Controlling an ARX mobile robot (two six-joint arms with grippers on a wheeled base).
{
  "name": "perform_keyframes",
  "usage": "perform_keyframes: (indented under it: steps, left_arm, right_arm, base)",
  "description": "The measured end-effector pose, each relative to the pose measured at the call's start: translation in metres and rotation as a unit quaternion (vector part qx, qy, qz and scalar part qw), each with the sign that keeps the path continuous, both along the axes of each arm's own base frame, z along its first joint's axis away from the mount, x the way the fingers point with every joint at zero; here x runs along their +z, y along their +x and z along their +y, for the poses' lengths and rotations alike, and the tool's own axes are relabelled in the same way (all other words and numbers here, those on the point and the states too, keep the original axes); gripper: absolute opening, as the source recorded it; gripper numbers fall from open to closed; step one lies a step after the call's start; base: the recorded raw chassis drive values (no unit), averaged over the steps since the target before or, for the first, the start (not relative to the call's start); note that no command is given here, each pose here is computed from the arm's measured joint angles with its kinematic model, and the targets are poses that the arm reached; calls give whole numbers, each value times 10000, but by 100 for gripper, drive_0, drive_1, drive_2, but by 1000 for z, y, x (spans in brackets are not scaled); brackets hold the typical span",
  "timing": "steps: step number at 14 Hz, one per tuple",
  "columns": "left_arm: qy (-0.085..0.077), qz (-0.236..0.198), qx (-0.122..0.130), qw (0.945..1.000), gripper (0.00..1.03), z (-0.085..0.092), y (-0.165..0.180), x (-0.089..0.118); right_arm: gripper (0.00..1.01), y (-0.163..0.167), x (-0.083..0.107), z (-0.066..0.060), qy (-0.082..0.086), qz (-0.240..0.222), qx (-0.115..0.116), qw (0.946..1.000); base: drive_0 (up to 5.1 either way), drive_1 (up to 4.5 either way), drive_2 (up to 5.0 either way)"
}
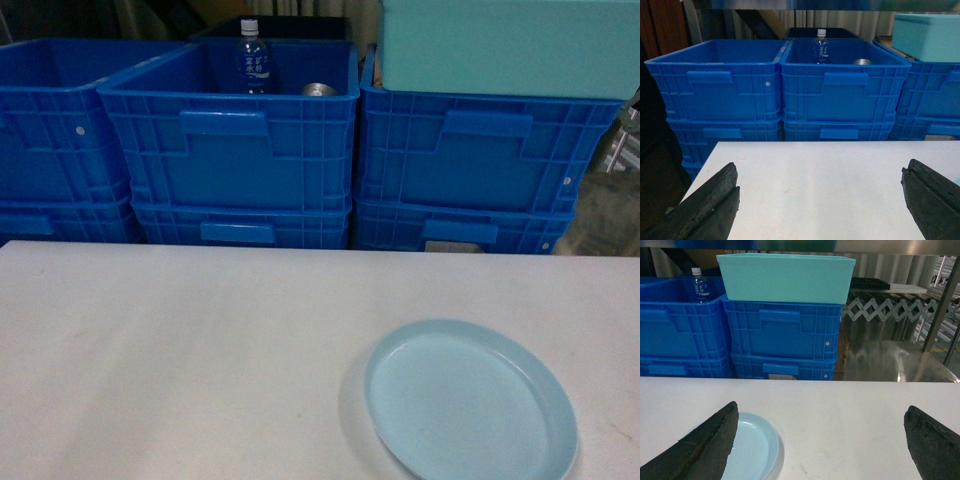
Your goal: Place blue tray on left shelf second layer neatly
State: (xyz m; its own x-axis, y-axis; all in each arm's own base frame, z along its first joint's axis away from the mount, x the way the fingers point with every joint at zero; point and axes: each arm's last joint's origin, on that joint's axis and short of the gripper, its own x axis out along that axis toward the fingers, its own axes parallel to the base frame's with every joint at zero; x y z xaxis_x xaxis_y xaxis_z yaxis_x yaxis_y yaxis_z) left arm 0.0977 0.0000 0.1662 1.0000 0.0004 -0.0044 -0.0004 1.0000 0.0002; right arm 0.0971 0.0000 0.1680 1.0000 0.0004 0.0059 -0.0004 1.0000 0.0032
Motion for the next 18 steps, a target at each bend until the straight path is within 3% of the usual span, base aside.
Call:
perform_keyframes:
  steps: [12,14,16,18]
  left_arm:
    - [0,-2,0,10000,98,0,0,0]
    - [0,-2,0,10000,98,0,0,0]
    - [0,-4,2,10000,98,0,0,0]
    - [0,0,0,10000,98,0,0,0]
  right_arm:
    - [98,2,0,0,2,2,-2,10000]
    - [98,8,2,0,17,12,69,10000]
    - [98,24,3,0,-6,137,279,9995]
    - [98,56,14,6,-157,264,499,9983]
  base:
    - [0,0,0]
    - [0,0,0]
    - [0,0,0]
    - [0,0,0]
